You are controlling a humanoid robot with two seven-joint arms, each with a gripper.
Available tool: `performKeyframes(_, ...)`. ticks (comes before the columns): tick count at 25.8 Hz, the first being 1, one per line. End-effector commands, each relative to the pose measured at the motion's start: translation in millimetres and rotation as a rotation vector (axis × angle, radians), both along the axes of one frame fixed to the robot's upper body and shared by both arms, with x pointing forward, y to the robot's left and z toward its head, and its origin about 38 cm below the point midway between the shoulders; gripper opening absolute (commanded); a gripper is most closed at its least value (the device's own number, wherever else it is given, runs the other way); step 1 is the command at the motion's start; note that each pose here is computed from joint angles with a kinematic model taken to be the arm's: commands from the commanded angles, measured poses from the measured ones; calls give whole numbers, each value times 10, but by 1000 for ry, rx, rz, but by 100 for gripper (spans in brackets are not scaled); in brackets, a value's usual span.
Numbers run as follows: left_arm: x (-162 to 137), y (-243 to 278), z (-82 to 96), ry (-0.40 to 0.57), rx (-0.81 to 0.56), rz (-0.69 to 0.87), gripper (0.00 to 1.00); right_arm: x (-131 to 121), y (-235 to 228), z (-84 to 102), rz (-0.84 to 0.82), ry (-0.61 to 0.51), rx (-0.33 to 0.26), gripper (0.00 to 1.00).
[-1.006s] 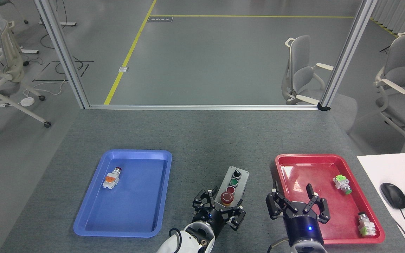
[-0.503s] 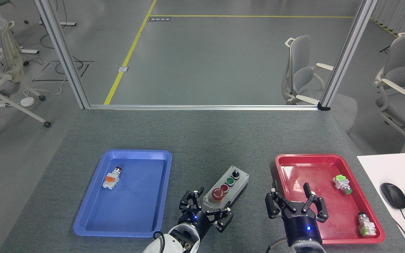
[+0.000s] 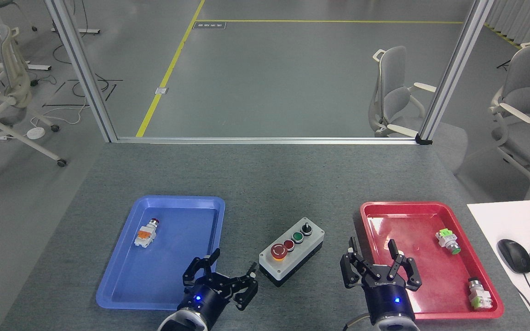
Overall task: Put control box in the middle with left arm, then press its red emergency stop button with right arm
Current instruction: 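Open the left gripper, withdraw it, and move the right gripper to the box, then press down on the red button with the right gripper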
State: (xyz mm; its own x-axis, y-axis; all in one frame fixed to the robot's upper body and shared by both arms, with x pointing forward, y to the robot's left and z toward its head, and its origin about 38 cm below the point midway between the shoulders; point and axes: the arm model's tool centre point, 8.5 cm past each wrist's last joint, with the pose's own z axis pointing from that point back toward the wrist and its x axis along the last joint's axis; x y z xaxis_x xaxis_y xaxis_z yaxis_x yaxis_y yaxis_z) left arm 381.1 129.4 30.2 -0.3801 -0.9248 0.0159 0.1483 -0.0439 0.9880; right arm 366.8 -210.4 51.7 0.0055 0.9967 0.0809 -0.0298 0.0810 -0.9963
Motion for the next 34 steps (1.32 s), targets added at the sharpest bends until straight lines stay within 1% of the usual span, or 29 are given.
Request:
performKeyframes(1, 63, 476, 269, -70, -31, 96, 98, -1, 90, 1, 16, 0, 10, 80)
performKeyframes(2, 114, 603, 322, -84, -37, 129, 98, -1, 106, 2, 18, 0, 12, 75)
performKeyframes(4, 227, 967, 440, -114, -42, 211, 98, -2, 156, 2, 33, 0, 12, 59)
performKeyframes(6, 309, 1332, 579, -150, -58, 291, 98, -8, 257, -17, 56, 8, 17, 49)
performKeyframes(7, 338, 1526, 634, -164, -67, 334, 98, -6, 294, -27, 67, 10, 15, 41)
performKeyframes(11, 387, 2122, 748, -195, -89, 471, 98, -22, 515, -35, 114, 13, 2, 16)
performKeyframes(13, 401, 2293, 751, -198, -100, 526, 98, -21, 599, -42, 133, 16, 9, 1)
performKeyframes(16, 516, 2404, 786, -199, -114, 568, 98, 33, 732, -40, 170, 18, 8, 0)
performKeyframes(18, 564, 2411, 804, -204, -119, 577, 98, 59, 815, -67, 185, 28, 8, 0)
performKeyframes(19, 572, 2412, 817, -211, -120, 577, 98, 85, 868, -52, 190, 26, 12, 0)
performKeyframes(24, 592, 2355, 829, -229, -125, 537, 98, 220, 1097, -78, 208, 44, 2, 0)
performKeyframes(27, 545, 2271, 776, -226, -135, 507, 99, 220, 1239, -185, 231, 76, 4, 0)
performKeyframes(29, 528, 2264, 757, -225, -138, 509, 99, 223, 1276, -205, 236, 82, 7, 0)
performKeyframes(32, 531, 2282, 777, -230, -133, 509, 99, 212, 1374, -217, 256, 89, 12, 0)
performKeyframes(34, 530, 2260, 801, -235, -137, 503, 99, 257, 1400, -215, 260, 91, 6, 0)
